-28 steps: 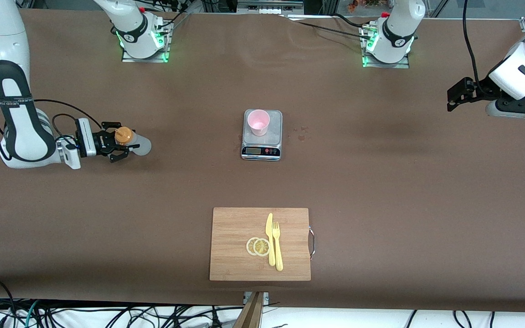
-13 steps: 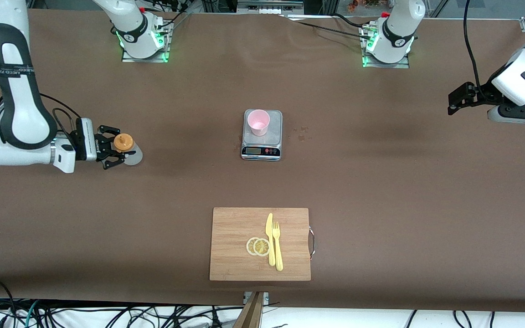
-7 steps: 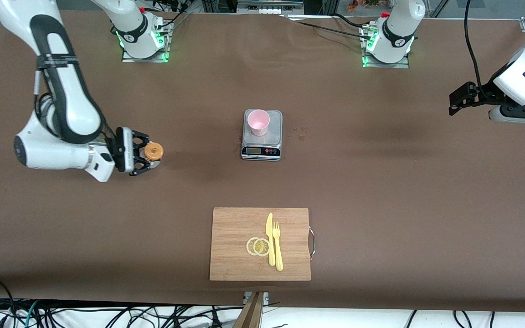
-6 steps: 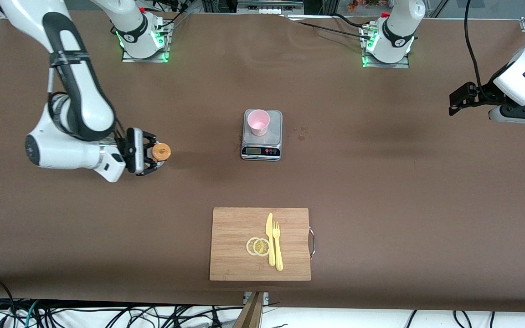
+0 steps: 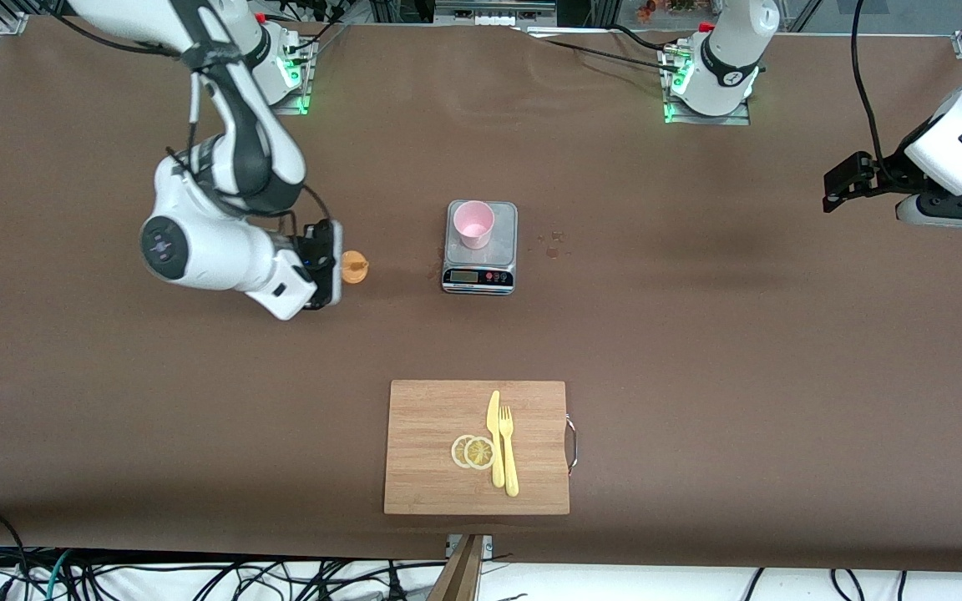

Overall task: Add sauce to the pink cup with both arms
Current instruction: 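Lift the sauce bottle with the right gripper toward the scale, then tilt the sauce bottle over the pink cup with the right gripper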

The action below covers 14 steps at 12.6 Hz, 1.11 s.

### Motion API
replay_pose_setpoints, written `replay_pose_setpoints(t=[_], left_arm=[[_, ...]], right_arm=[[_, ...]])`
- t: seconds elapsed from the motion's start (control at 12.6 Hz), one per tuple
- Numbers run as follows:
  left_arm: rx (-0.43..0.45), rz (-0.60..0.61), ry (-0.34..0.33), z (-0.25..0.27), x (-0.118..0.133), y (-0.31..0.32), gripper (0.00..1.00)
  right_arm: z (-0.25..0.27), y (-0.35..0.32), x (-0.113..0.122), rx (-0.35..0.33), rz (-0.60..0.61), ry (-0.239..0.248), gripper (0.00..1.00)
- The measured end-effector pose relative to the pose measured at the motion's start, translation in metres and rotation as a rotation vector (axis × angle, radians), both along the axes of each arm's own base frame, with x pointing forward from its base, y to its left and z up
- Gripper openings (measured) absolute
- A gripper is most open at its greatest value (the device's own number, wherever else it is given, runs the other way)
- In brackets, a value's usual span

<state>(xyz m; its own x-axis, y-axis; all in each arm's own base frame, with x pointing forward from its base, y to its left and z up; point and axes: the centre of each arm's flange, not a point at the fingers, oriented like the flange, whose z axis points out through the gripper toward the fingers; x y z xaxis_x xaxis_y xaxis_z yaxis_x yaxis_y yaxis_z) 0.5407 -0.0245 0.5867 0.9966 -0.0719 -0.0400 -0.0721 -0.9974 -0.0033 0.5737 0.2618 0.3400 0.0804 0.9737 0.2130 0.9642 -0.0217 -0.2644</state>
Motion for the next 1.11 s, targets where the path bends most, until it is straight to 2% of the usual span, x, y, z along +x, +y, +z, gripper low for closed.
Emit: replay_pose_setpoints(t=[0.4, 0.72, 1.11], left_arm=[[0.000, 0.000, 0.003, -0.002, 0.001, 0.000, 1.00], [0.000, 0.000, 0.003, -0.002, 0.001, 0.000, 1.00], [0.000, 0.000, 0.003, -0.002, 0.001, 0.000, 1.00]], right_arm=[[0.007, 0.056, -0.032, -0.165, 0.012, -0.041, 0.38], [0.000, 0.094, -0.059, -0.266, 0.022, -0.071, 0.38], [-0.007, 0.116, -0.080, -0.332, 0.038, -0.075, 0.38]])
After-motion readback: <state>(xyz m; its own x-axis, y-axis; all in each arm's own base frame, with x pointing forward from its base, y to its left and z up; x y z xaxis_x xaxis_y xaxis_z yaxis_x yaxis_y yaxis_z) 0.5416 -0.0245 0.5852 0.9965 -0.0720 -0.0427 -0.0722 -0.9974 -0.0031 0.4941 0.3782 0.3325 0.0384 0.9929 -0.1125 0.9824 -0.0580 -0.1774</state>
